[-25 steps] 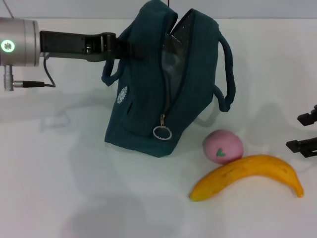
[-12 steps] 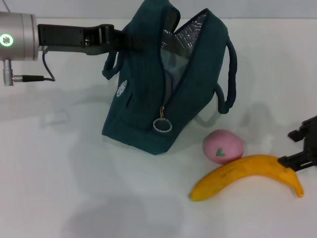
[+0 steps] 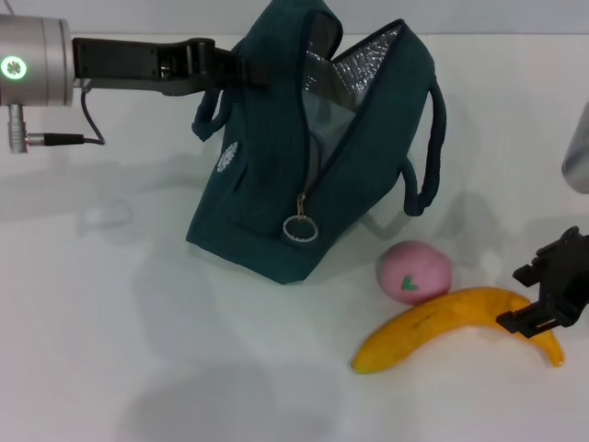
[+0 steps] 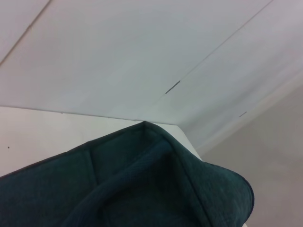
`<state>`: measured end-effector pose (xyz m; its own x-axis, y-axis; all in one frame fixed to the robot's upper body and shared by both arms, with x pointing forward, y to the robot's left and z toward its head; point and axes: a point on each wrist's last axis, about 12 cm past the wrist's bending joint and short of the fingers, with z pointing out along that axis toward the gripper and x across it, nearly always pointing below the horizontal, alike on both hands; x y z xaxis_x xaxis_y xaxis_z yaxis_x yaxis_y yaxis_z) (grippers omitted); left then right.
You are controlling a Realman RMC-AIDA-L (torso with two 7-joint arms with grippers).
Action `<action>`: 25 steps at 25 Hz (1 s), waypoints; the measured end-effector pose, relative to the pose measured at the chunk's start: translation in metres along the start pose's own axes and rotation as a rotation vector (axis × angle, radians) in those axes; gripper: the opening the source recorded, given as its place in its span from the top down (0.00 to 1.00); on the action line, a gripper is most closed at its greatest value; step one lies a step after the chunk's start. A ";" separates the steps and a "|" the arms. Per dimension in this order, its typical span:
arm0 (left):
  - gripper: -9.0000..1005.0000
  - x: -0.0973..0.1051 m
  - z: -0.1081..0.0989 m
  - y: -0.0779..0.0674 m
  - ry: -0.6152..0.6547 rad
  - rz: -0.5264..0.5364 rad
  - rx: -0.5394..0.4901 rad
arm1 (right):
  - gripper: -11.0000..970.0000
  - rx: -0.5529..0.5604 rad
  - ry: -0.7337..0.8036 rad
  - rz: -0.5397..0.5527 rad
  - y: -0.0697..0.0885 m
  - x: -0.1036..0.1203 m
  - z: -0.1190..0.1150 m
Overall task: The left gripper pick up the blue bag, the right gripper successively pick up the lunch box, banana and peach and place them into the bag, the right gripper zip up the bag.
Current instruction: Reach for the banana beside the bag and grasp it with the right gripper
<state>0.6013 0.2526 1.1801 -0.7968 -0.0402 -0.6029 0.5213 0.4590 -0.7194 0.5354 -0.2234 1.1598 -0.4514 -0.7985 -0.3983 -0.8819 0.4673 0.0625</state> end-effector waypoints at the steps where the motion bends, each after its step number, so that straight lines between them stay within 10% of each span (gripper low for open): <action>1: 0.94 0.000 0.000 0.000 0.000 0.001 0.000 | 0.33 -0.005 0.004 0.001 -0.001 0.000 0.002; 19: 0.94 -0.003 0.001 -0.001 -0.004 0.006 -0.004 | 0.34 -0.025 0.037 0.003 -0.003 0.002 0.016; 25: 0.94 -0.002 0.000 0.000 -0.004 0.003 -0.004 | 0.51 -0.026 0.038 0.008 -0.003 0.003 0.017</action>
<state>0.6025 0.2524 1.1809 -0.7939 -0.0418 -0.6066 0.5228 0.4623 -0.7162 0.5394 -0.2210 1.1428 -0.4632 -0.8087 -0.3627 -0.8811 0.4644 0.0898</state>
